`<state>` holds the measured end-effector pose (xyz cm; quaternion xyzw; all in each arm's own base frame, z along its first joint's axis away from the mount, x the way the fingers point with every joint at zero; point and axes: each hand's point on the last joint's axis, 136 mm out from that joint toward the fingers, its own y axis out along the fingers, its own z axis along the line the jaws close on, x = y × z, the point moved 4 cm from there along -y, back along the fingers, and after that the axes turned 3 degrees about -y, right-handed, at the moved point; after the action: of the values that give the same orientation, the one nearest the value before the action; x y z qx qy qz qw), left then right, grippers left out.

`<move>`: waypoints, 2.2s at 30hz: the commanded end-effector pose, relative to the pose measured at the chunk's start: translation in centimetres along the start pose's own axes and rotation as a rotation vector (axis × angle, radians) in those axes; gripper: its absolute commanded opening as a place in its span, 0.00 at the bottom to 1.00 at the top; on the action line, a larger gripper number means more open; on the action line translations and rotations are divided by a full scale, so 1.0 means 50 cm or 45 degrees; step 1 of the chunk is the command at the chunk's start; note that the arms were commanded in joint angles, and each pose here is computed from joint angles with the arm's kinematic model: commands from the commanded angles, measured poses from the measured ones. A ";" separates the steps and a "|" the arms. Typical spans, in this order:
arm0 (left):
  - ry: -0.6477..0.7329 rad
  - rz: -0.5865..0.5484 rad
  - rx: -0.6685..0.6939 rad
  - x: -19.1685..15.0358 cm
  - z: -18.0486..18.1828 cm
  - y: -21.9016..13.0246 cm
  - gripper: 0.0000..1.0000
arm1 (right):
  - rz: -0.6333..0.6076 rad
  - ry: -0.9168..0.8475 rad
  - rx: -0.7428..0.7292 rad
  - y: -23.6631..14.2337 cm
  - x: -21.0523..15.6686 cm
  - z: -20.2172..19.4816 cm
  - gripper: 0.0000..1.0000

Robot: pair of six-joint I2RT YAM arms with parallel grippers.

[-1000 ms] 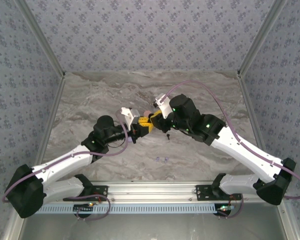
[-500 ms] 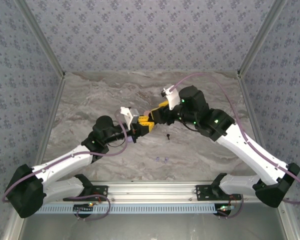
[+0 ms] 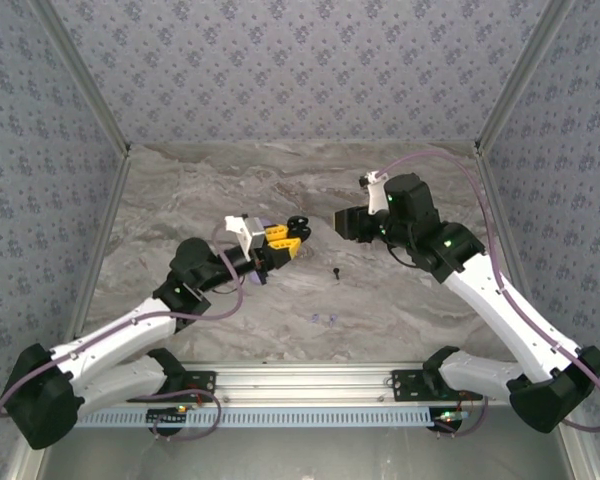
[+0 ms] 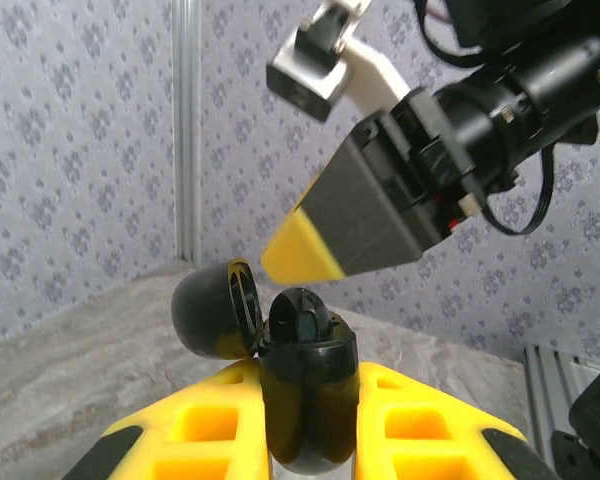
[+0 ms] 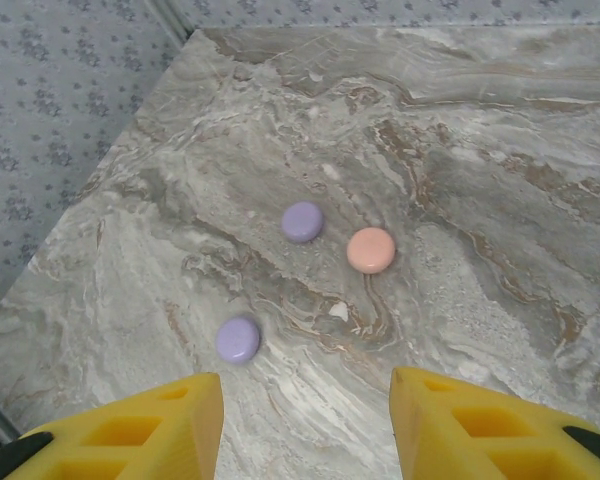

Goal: Insert wireless bluetooth earbuds into charging case

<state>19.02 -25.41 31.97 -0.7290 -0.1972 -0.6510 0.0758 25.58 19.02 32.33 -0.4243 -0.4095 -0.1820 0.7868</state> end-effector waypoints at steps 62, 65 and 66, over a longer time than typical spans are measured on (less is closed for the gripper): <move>0.191 -0.119 0.029 0.088 -0.014 -0.008 0.00 | 1.064 0.012 -0.442 0.359 -0.372 -0.147 0.24; 0.191 -0.113 0.030 0.086 -0.013 -0.007 0.00 | 0.981 0.013 -0.438 0.341 -0.334 -0.141 0.22; 0.190 -0.111 0.032 0.086 -0.013 -0.007 0.00 | 0.947 0.018 -0.434 0.330 -0.317 -0.138 0.22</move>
<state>18.94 -24.77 33.68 -0.6866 -0.2109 -0.6899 0.0902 29.78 21.81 6.31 -0.6814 -0.1673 0.0720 0.7089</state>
